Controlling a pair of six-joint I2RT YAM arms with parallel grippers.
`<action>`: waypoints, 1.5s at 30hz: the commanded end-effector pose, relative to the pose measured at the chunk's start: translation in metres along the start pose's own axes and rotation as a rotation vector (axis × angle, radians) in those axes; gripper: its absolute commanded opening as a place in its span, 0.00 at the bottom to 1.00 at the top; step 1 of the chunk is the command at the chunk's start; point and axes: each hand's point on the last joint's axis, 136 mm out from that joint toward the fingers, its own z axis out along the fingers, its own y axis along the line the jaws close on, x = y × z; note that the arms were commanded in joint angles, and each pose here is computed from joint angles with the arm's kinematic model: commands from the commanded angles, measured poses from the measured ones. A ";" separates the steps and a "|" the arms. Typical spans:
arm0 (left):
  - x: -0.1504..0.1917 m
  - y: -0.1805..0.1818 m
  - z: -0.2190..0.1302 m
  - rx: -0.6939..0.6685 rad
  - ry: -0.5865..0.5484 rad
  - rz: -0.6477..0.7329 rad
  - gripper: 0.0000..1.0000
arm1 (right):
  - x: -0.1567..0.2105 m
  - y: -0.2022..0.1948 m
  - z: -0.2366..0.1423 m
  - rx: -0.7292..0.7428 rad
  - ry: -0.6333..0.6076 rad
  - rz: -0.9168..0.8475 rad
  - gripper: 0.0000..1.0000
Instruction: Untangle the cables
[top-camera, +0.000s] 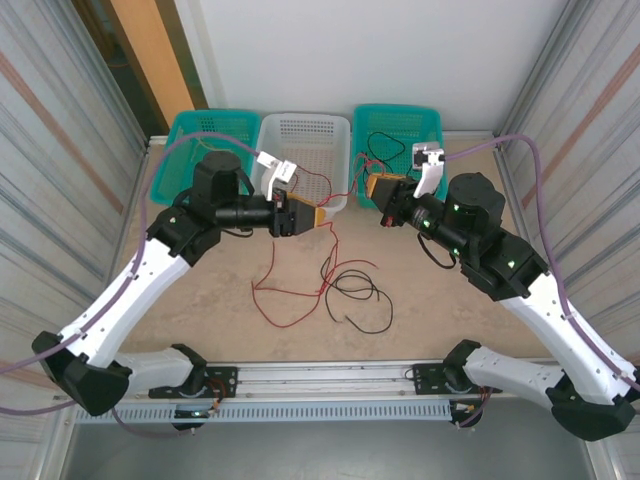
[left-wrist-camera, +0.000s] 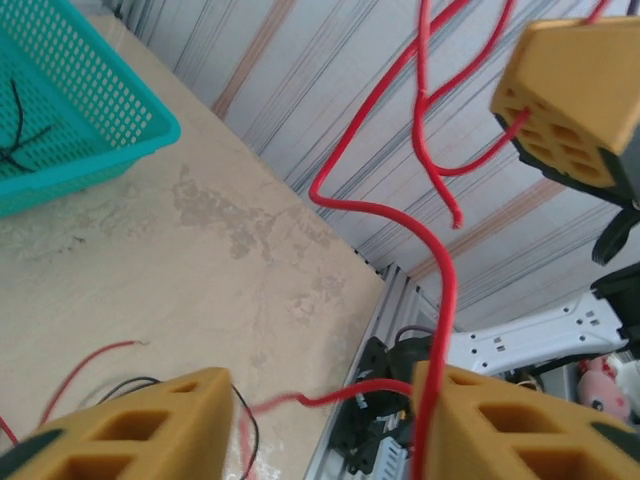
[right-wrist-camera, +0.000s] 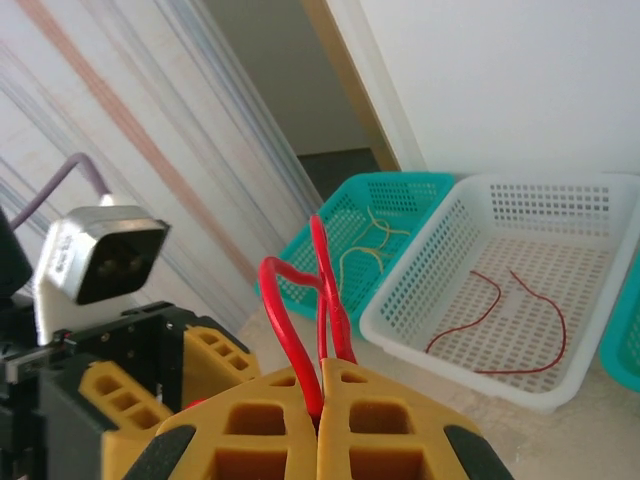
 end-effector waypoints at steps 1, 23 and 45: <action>-0.005 -0.007 0.002 0.024 -0.013 0.022 0.38 | -0.002 0.006 0.004 -0.034 -0.009 0.024 0.00; -0.006 0.043 -0.017 -0.311 -0.068 0.074 0.00 | 0.027 0.008 -0.013 -0.033 0.061 0.107 0.54; -0.003 0.025 -0.017 -0.216 -0.068 0.061 0.00 | 0.053 -0.025 0.092 0.115 0.143 0.273 0.30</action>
